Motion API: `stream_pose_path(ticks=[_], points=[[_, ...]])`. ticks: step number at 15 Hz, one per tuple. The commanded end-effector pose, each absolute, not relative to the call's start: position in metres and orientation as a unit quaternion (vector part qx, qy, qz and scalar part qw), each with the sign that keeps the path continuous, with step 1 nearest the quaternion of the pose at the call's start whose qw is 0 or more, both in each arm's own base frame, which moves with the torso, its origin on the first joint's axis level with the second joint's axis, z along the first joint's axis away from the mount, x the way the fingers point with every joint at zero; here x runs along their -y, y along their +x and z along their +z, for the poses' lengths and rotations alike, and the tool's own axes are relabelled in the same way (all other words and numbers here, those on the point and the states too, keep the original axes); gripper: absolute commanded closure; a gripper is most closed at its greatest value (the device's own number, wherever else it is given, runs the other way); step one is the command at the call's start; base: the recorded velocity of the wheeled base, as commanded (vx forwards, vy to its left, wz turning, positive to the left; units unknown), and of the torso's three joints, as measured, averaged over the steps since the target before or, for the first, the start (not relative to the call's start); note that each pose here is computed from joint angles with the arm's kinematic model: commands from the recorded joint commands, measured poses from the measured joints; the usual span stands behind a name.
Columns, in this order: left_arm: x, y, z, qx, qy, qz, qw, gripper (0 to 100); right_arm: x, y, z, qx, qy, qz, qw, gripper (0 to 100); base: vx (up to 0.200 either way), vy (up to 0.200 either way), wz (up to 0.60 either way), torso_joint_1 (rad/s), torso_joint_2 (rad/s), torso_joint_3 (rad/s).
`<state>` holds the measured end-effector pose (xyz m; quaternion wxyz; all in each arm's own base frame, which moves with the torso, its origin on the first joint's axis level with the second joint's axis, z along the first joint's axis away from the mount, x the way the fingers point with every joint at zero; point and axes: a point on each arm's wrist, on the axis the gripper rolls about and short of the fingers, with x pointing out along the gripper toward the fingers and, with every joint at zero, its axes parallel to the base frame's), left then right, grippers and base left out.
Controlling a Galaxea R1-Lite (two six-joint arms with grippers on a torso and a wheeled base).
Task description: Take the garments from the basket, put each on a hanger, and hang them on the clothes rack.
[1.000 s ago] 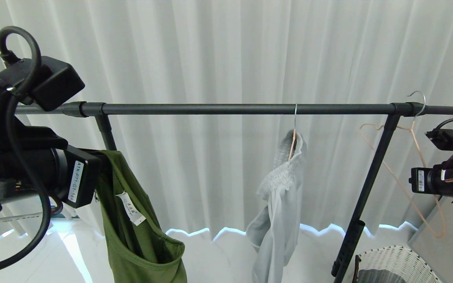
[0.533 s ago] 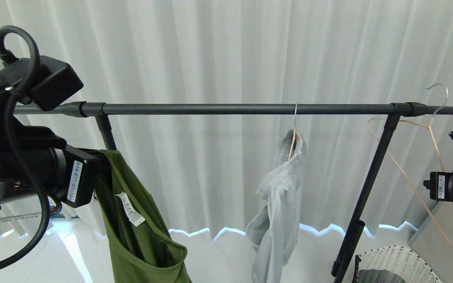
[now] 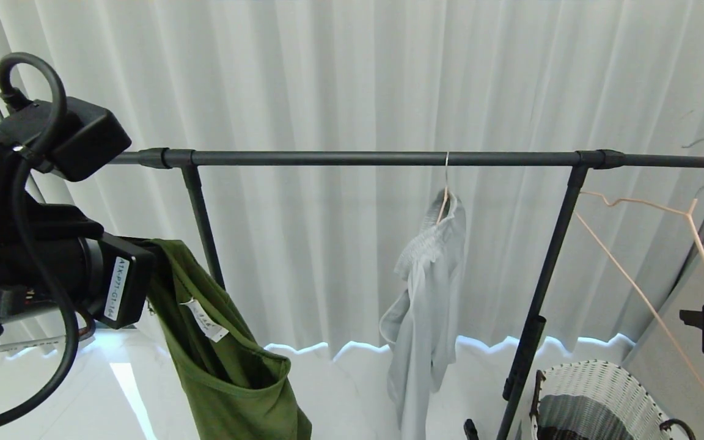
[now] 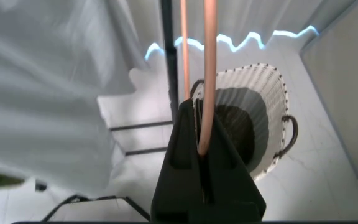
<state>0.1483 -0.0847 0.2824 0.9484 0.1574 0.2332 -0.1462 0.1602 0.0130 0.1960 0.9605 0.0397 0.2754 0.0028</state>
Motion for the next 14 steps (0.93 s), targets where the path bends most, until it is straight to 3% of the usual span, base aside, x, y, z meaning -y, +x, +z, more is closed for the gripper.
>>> stream_pose_path(ticks=[1, 7, 11, 14], points=[[0.084, 0.148, 0.281, -0.234, 0.158, -0.146, 0.948, 100, -0.015, 0.150, 0.197, -0.264, 0.038, 0.012, 0.964, 100, -0.200, 0.000, 0.00, 0.002, 0.00, 0.002], [0.085, 0.148, 0.281, -0.235, 0.159, -0.147, 0.948, 100, -0.018, 0.148, 0.197, -0.262, 0.036, 0.022, 0.964, 100, -0.200, 0.000, 0.00, 0.003, 0.00, 0.001], [0.087, 0.152, 0.275, -0.227, 0.156, -0.146, 0.950, 100, -0.039, 0.132, 0.196, -0.256, 0.015, 0.105, 0.961, 100, 0.000, 0.000, 0.00, 0.000, 0.00, 0.000], [0.087, 0.154, 0.263, -0.237, 0.184, -0.137, 0.944, 100, -0.063, 0.108, 0.191, -0.252, -0.014, 0.221, 0.942, 100, 0.000, 0.000, 0.00, 0.000, 0.00, 0.000]])
